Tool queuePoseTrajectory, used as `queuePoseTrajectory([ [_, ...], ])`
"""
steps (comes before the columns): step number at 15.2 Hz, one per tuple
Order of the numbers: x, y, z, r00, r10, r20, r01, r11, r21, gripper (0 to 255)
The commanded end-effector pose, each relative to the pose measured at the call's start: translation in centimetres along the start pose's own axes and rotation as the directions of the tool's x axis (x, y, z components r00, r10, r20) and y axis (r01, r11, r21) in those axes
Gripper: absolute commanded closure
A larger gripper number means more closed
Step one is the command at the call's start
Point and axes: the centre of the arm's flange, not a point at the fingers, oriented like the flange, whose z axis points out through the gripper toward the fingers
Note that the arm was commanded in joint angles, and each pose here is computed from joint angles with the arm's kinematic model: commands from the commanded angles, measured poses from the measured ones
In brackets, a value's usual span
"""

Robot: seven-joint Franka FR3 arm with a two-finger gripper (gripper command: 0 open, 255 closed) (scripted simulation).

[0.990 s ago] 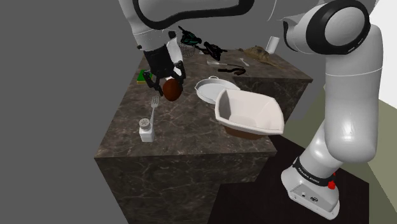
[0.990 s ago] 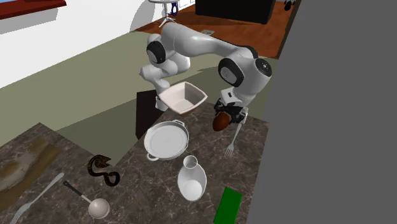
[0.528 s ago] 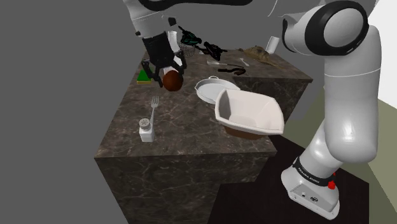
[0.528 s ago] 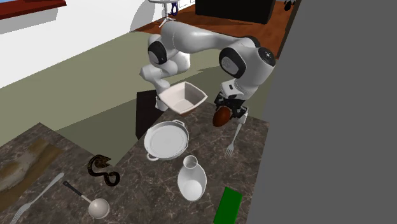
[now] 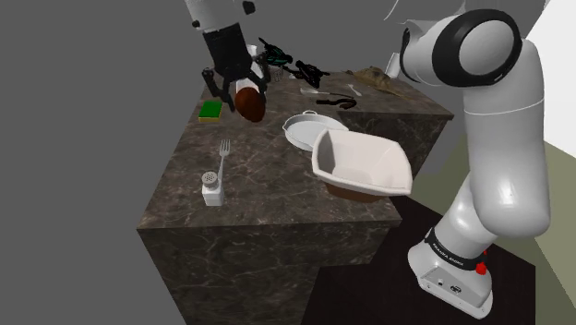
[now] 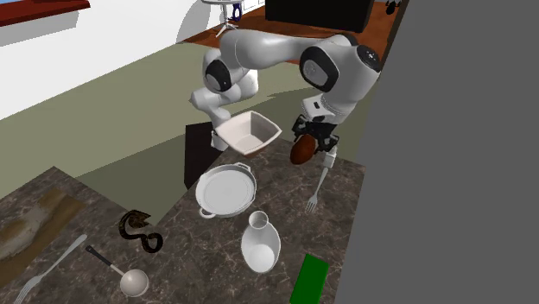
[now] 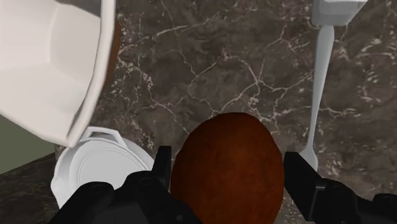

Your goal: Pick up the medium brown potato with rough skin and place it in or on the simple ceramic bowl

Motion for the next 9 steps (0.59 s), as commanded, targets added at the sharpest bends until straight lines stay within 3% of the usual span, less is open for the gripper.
queuePoseTrajectory([
  [1,0.0,0.4,-1.1,1.000,0.000,0.000,0.000,1.000,0.000,255],
  [3,-0.1,0.7,-1.9,1.000,0.000,0.000,0.000,1.000,0.000,255],
  [9,-2.3,7.9,0.5,1.000,0.000,0.000,0.000,1.000,0.000,255],
])
